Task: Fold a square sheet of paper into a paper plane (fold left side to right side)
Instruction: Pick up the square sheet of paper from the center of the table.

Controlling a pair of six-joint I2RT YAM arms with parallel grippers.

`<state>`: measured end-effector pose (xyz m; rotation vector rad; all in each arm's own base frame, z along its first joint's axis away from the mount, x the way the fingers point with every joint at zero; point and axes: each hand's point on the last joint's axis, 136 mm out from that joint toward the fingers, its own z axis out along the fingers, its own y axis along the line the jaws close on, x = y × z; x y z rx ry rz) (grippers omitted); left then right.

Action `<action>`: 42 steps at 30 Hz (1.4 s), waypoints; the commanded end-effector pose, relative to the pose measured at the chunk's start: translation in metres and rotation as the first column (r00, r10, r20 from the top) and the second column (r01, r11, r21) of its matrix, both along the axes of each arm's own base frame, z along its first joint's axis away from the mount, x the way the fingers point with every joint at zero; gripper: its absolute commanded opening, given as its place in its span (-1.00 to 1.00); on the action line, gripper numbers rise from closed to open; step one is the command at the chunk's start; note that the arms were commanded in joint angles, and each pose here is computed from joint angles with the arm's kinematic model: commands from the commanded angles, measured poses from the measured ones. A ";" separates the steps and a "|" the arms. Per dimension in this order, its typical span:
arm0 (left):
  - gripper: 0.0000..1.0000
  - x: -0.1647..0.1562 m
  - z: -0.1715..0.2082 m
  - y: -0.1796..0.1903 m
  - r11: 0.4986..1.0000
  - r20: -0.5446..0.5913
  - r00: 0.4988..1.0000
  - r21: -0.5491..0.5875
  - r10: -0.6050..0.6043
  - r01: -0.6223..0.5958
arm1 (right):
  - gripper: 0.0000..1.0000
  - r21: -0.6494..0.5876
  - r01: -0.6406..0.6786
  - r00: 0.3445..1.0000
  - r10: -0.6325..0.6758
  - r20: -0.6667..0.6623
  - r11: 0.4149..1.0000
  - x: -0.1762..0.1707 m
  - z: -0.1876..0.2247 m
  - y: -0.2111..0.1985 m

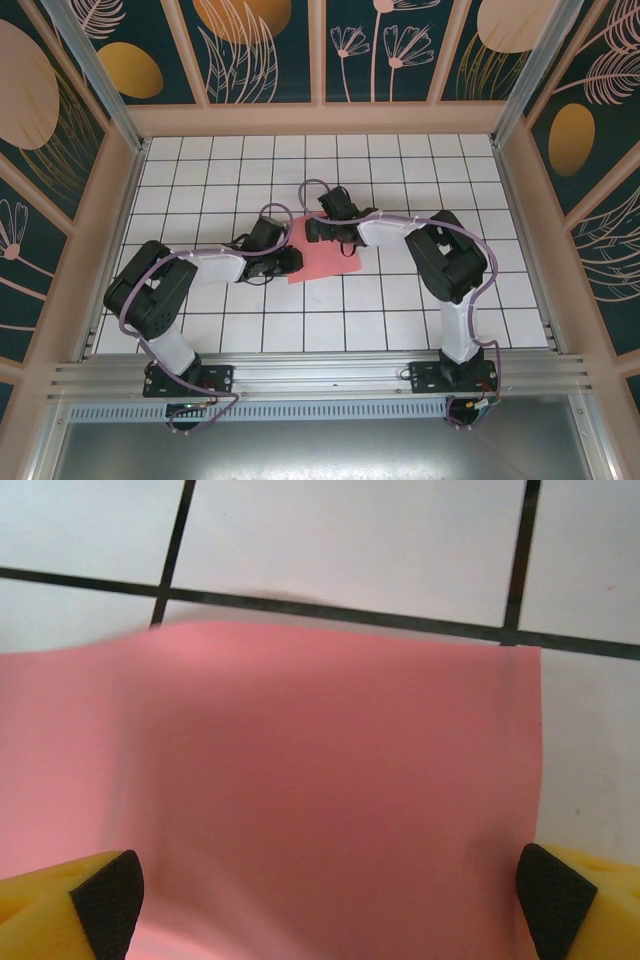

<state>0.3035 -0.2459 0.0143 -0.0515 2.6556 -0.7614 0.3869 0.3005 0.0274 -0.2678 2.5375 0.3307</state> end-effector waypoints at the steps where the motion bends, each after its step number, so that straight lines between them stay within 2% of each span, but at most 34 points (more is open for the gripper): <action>1: -0.50 -0.011 -0.031 0.018 0.994 -0.051 0.999 0.107 0.015 -0.009 | 0.95 -0.008 -0.065 0.993 0.063 -0.103 0.998 -0.031 -0.015 0.009; 4: -0.51 -0.010 -0.029 0.015 0.996 -0.045 0.999 0.085 0.014 -0.010 | 0.91 -0.004 -0.073 0.992 0.073 -0.107 0.997 -0.039 -0.012 0.011; 13: -0.50 0.004 -0.005 0.004 1.000 0.010 1.000 0.005 0.009 -0.009 | 0.43 0.030 -0.091 0.989 0.094 -0.118 0.995 -0.041 -0.001 0.012; 14: -0.49 0.010 0.011 0.004 0.999 0.045 0.999 -0.027 0.018 -0.017 | 0.35 0.042 -0.093 0.988 0.097 -0.123 0.995 -0.041 0.000 0.012; 17: -0.35 0.018 0.033 0.008 0.996 0.091 0.995 -0.088 0.034 -0.026 | 0.14 0.097 -0.089 0.986 0.101 -0.132 0.991 -0.040 0.005 0.012; 20: -0.14 0.025 0.058 0.012 0.990 0.152 0.988 -0.144 0.032 -0.010 | -0.02 0.207 -0.110 0.983 0.137 -0.122 0.972 -0.040 0.020 0.015; 22: 0.08 0.029 0.075 0.018 0.982 0.188 0.981 -0.188 0.045 -0.009 | -0.09 0.313 -0.155 0.978 0.191 -0.089 0.937 -0.042 0.038 0.020; 26: 0.36 0.038 0.112 0.039 0.945 0.261 0.959 -0.328 0.112 -0.021 | -0.13 0.509 -0.217 0.966 0.257 -0.009 0.833 -0.049 0.078 0.016; 31: 0.69 0.036 0.160 0.057 0.860 0.361 0.914 -0.509 0.183 0.029 | -0.16 0.653 -0.295 0.951 0.282 0.128 0.698 -0.057 0.134 -0.004; 36: 0.83 0.022 0.220 0.038 0.739 0.511 0.853 -0.616 0.108 0.275 | -0.17 0.709 -0.437 0.895 0.343 0.285 0.553 -0.079 0.197 -0.016; 42: 0.89 0.008 0.269 0.025 0.633 0.655 0.755 -0.599 0.036 0.490 | -0.19 0.702 -0.563 0.821 0.390 0.416 0.437 -0.104 0.258 -0.019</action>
